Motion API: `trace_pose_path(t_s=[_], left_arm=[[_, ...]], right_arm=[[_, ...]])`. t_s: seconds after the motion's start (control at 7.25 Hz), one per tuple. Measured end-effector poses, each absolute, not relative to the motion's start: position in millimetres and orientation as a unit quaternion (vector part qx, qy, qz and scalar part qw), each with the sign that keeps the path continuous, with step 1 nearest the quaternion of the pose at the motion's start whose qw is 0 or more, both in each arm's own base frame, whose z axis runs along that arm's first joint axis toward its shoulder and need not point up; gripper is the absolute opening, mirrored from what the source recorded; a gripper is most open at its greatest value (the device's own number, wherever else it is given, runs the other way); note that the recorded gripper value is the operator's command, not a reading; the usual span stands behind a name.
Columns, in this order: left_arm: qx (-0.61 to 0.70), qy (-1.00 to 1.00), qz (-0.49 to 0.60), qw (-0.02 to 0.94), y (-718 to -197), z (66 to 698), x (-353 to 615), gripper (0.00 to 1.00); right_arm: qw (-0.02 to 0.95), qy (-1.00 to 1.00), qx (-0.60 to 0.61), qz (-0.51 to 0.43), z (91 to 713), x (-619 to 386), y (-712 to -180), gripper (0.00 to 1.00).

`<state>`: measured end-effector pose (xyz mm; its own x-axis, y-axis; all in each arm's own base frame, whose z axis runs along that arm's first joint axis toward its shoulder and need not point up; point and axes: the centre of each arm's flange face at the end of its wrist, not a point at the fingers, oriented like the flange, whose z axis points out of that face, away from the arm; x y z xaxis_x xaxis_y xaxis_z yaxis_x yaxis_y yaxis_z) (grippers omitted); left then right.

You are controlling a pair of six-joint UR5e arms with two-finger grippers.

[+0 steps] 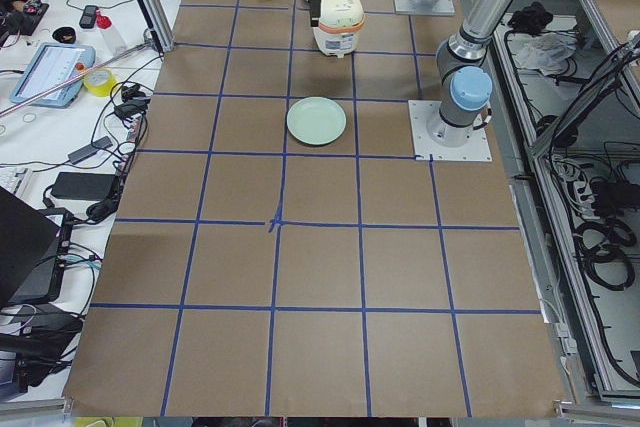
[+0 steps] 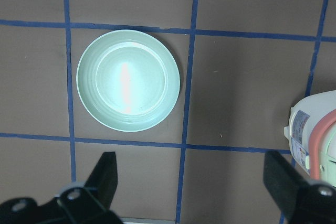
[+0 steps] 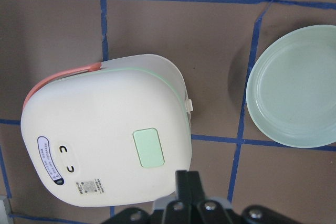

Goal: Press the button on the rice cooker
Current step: 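Lower the right gripper over the green button on the rice cooker lid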

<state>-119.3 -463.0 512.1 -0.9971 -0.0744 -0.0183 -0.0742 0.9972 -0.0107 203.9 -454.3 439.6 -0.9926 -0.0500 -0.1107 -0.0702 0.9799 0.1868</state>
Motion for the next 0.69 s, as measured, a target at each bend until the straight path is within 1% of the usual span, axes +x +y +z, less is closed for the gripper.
trace_pose_path(t_s=[0.69], left_arm=[[-0.037,0.999,-0.005,0.009,-463.1,511.9,-119.3,1.00]], right_arm=[[0.052,0.989,-0.055,0.125,383.6,229.1,-438.2,0.00]])
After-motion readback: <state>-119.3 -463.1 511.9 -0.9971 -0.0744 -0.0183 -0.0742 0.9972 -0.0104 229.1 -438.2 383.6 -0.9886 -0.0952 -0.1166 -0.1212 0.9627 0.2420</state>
